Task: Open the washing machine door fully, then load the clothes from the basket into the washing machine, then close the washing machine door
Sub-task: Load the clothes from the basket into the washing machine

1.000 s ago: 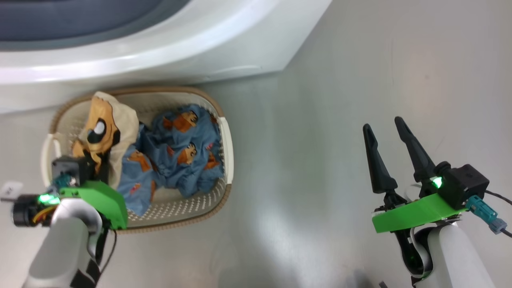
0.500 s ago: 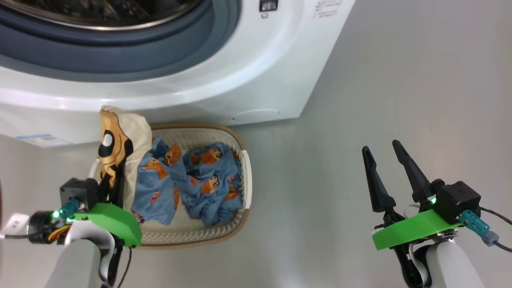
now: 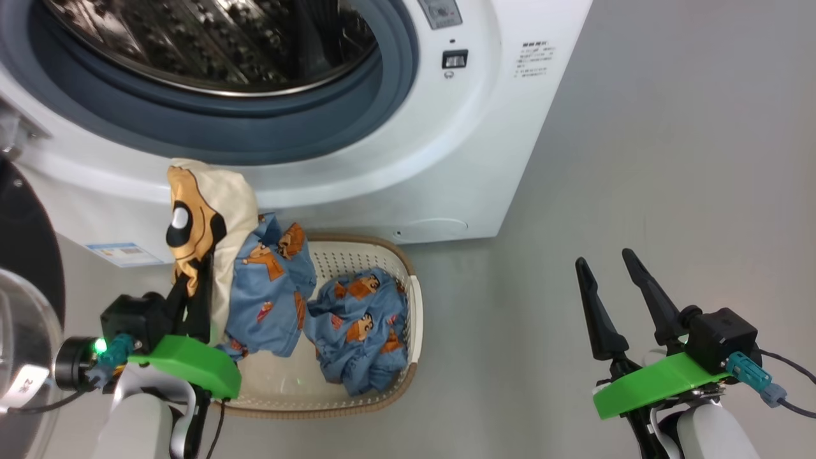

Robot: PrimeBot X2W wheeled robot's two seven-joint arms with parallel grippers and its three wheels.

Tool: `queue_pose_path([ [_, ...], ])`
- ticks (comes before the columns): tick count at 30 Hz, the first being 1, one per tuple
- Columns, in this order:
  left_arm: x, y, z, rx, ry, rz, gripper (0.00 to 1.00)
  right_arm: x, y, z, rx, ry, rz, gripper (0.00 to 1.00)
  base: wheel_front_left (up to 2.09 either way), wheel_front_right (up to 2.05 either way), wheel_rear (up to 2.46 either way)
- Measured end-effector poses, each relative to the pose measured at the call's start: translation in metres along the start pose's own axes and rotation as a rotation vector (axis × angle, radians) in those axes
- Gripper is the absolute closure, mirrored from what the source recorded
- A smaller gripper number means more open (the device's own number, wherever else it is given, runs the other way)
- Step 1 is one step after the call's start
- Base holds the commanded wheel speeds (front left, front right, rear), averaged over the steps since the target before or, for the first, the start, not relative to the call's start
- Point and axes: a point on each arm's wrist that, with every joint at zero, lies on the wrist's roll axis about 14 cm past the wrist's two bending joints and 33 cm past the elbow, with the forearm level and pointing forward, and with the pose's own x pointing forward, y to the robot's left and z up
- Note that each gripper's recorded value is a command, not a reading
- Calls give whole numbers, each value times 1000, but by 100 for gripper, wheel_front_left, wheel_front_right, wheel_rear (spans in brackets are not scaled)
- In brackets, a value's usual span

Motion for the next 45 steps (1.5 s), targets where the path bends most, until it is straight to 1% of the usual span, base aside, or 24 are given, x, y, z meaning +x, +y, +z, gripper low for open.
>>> queue_pose_path([
  [9,-24,9,41,10,-120,32,100,-13,7,10,0,-17,11,0,0,0,0],
  [15,-45,17,56,22,-172,60,100,-15,11,27,-7,-62,20,0,0,0,0],
  [19,-59,20,65,18,-203,78,100,-24,12,32,-15,-73,19,0,0,0,0],
  [26,-82,21,70,15,-230,94,100,-38,15,46,-59,-108,25,0,0,0,0],
  [35,-102,21,75,4,-257,112,100,-54,15,61,-69,-148,14,0,0,0,0],
  [45,-117,19,68,-1,-249,118,100,-68,10,62,-72,-151,-4,0,0,0,0],
])
